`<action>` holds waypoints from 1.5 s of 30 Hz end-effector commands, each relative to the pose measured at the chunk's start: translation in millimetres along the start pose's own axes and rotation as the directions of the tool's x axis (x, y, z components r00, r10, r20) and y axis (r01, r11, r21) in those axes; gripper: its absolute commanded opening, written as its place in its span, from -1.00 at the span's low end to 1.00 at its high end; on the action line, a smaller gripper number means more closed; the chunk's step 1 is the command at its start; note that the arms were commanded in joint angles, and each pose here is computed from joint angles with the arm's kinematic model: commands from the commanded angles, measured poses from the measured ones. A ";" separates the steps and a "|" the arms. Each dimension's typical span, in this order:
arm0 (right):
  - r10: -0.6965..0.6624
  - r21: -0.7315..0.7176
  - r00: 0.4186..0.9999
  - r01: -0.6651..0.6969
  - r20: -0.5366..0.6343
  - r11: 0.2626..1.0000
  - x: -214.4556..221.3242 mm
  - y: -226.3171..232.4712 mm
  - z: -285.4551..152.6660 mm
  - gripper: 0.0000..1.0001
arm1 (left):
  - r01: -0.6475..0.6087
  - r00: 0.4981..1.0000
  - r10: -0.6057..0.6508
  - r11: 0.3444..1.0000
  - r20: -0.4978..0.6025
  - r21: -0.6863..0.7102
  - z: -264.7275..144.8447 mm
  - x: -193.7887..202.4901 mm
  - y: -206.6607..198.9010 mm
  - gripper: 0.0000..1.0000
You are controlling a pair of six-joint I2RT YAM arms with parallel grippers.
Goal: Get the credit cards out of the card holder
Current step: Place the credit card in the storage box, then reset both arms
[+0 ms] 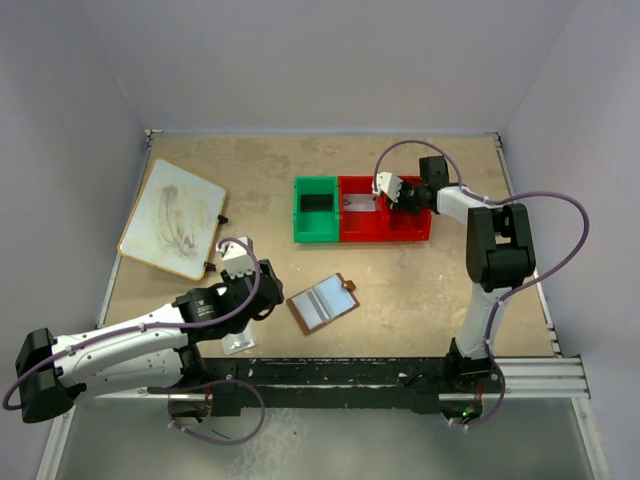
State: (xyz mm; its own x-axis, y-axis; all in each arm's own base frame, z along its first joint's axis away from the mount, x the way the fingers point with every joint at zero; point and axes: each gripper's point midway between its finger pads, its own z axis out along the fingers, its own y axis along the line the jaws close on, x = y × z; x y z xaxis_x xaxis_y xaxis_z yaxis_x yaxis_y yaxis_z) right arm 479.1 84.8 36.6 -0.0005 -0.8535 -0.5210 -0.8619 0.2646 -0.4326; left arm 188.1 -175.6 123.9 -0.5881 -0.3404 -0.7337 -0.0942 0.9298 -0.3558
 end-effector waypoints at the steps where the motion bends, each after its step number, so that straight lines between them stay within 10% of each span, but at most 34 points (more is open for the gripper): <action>1: 0.005 0.011 1.000 -0.005 0.002 1.000 -5.1 -9.5 -0.7 -0.41 | 0.029 0.999 -0.030 0.999 0.023 0.017 -3.6 -12.2 -9.5 0.15; 25: 0.072 0.158 0.997 -0.075 0.025 0.985 -21.8 -34.0 -33.6 -0.04 | 0.029 0.999 -0.029 0.999 0.014 0.024 -10.0 -16.8 -11.6 0.19; 35: 0.128 0.480 0.960 -0.237 0.249 0.845 -84.4 -90.6 -135.9 0.08 | -0.049 0.993 0.057 0.996 0.106 -0.077 -16.3 -48.6 -1.5 0.29; 42: 0.312 0.508 0.692 -0.702 0.651 0.499 -122.9 -96.1 -254.1 0.47 | -0.055 0.982 0.098 0.965 0.161 -0.257 -5.1 -108.7 30.8 0.31; 45: 0.384 0.400 0.530 -0.839 0.756 0.370 -128.0 -76.2 -290.9 0.99 | 0.042 0.958 0.069 0.927 0.278 -0.373 -22.2 -156.0 58.2 0.32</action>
State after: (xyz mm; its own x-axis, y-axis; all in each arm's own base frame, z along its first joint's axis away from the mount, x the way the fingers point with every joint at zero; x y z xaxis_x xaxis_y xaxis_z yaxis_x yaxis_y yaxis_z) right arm 428.2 54.6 310.9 0.0314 -0.3701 -0.9285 -0.2493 0.8967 -0.3658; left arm 242.2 -113.1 178.7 -0.4765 -0.3125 -0.8218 -0.2915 0.9380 -0.1876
